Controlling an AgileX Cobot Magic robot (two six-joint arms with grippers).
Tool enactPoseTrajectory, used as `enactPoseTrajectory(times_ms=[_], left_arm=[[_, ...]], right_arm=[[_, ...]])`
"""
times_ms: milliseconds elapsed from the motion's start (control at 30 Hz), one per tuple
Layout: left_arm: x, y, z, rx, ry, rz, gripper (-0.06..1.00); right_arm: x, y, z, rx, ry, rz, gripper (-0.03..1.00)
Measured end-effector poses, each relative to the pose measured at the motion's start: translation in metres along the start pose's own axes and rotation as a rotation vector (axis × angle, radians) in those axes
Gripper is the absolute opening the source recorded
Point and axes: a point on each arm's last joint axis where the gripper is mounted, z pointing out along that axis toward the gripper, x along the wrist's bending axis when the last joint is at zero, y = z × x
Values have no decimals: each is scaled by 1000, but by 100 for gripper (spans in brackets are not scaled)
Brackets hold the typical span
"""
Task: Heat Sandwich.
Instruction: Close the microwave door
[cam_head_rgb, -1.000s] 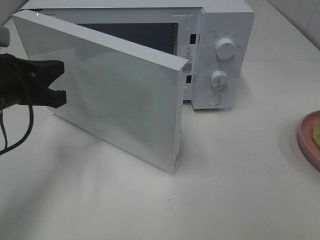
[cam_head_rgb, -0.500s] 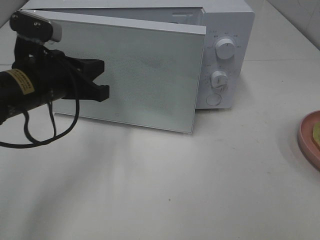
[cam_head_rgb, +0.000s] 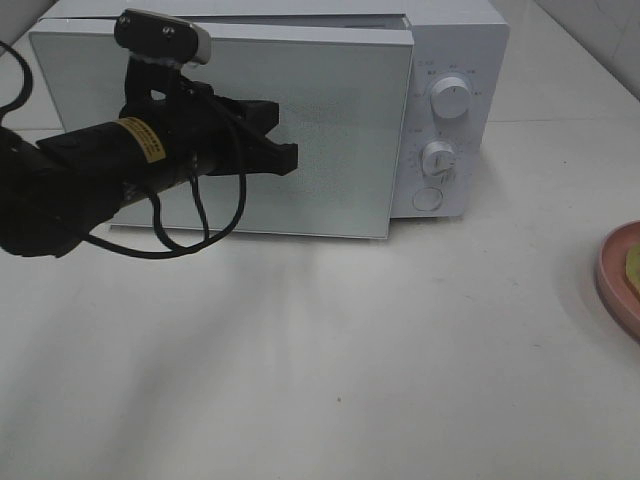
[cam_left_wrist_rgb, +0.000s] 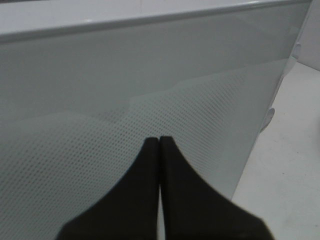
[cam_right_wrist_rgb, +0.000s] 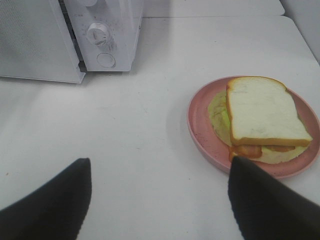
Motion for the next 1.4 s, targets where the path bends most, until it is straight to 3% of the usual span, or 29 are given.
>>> enactPoseTrajectory(times_ms=[800, 1400], left_arm=[[-19, 6, 74, 33, -49, 44, 0], [-21, 7, 80, 49, -51, 50, 0]], right_arm=[[0, 0, 0, 0, 0, 0, 73], [0, 0, 0, 0, 1, 0, 73]])
